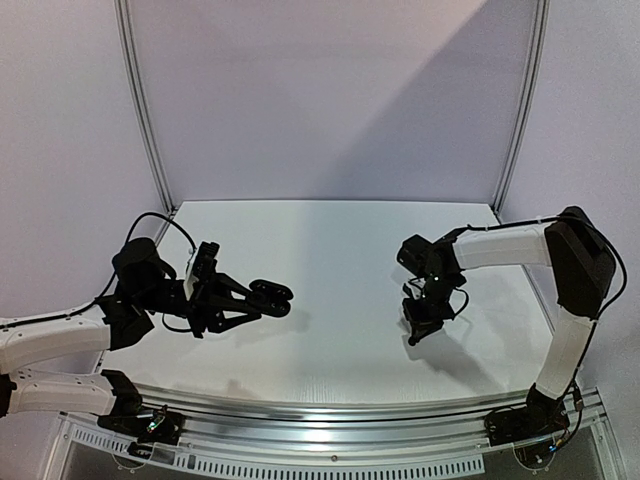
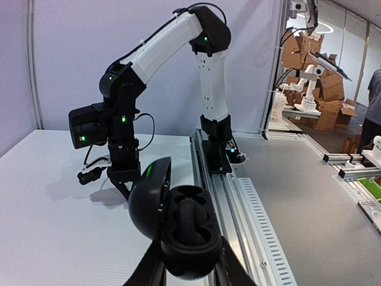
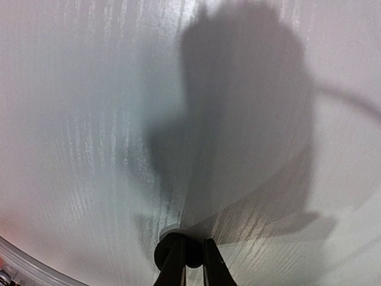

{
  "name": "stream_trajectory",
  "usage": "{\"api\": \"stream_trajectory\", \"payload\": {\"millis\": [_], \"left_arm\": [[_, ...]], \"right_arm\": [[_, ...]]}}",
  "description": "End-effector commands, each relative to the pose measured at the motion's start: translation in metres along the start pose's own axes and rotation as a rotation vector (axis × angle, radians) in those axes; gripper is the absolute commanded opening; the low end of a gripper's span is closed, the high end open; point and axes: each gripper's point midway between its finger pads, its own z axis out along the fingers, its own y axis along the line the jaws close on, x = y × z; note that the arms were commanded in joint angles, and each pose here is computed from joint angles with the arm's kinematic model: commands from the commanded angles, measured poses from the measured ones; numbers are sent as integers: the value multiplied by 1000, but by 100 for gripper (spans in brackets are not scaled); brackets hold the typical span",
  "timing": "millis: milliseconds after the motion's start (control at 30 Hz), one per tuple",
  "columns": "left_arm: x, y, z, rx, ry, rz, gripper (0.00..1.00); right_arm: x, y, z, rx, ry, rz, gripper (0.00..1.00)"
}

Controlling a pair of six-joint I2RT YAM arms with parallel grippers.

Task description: Insert the wireless bluetooth earbuds into the charging case

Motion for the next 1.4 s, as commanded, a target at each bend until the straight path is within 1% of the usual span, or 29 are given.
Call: {"api": "stream_trajectory", "payload": {"millis": [0, 100, 400, 900, 1000, 1100, 1167, 1267, 1367], "left_arm": [[-2, 5, -2, -23, -6, 19, 0], [-1, 5, -2, -22, -5, 19, 0], [0, 10, -3, -58, -6, 26, 0], [2, 11, -3, -61, -3, 26, 0], [3, 14, -4, -77, -2, 29, 0], [7, 26, -5, -154, -8, 33, 0], [13, 41, -7, -241, -9, -2, 0], [21, 62, -12, -369, -24, -81, 0], [29, 69, -11, -417, -35, -120, 0]], "right_arm": [[10, 0, 9, 21, -14, 20, 4], [1, 5, -3, -5, -83, 31, 3], [-15, 15, -18, -68, -200, 46, 0], [-13, 13, -23, -54, -211, 32, 0], [-21, 18, -31, -67, -259, 38, 0], [-31, 31, -45, -74, -334, 17, 0], [-40, 35, -56, -59, -402, 9, 0], [-52, 48, -76, -82, -501, 6, 0], [-63, 62, -102, -119, -601, 6, 0]]}}
